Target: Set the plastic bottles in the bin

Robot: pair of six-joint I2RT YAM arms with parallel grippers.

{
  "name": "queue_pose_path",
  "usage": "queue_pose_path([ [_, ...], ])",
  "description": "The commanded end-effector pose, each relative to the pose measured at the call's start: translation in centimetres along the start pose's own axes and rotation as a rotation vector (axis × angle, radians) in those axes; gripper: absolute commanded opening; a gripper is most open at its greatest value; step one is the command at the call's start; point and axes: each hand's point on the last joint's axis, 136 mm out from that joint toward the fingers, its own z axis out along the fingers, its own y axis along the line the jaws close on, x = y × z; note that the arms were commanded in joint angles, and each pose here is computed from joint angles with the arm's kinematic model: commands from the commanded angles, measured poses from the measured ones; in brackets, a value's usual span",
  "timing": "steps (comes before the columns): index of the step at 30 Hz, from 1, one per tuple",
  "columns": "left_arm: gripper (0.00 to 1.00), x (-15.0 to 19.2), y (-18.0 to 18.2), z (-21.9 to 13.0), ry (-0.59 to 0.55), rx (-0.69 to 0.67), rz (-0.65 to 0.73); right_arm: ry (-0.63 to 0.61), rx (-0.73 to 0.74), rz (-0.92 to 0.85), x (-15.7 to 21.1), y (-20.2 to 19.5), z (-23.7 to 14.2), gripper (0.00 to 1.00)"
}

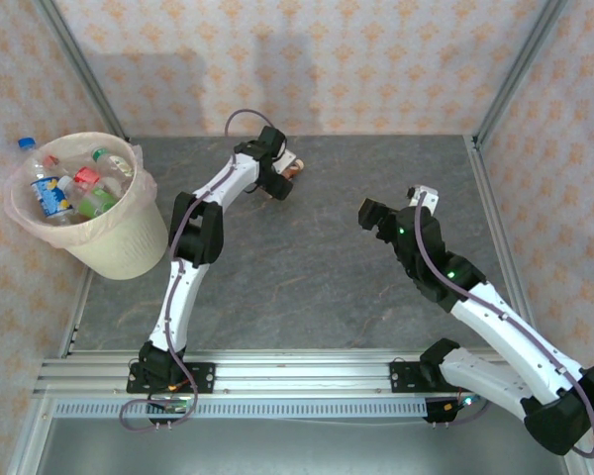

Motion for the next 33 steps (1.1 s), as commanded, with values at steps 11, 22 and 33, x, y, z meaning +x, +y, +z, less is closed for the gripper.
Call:
queue_pose_path([
  [11,0.5,-3.0,2.6,-14.4,-0.266,-0.216,-0.228,-0.054,0.01,0.007,-1.3,-0.4,-0.6,0.99],
  [22,0.49,2.2,5.3,-35.2,-0.503,-0.511,-0.59,-0.052,-0.019,0.019,-1.0,0.6,0.8,0.99],
  [33,0.47,17.9,13.3,-47.6,-0.533,-0.99,-0.961,-0.021,-0.05,0.037,-0.2,1.7,2.2,0.99],
])
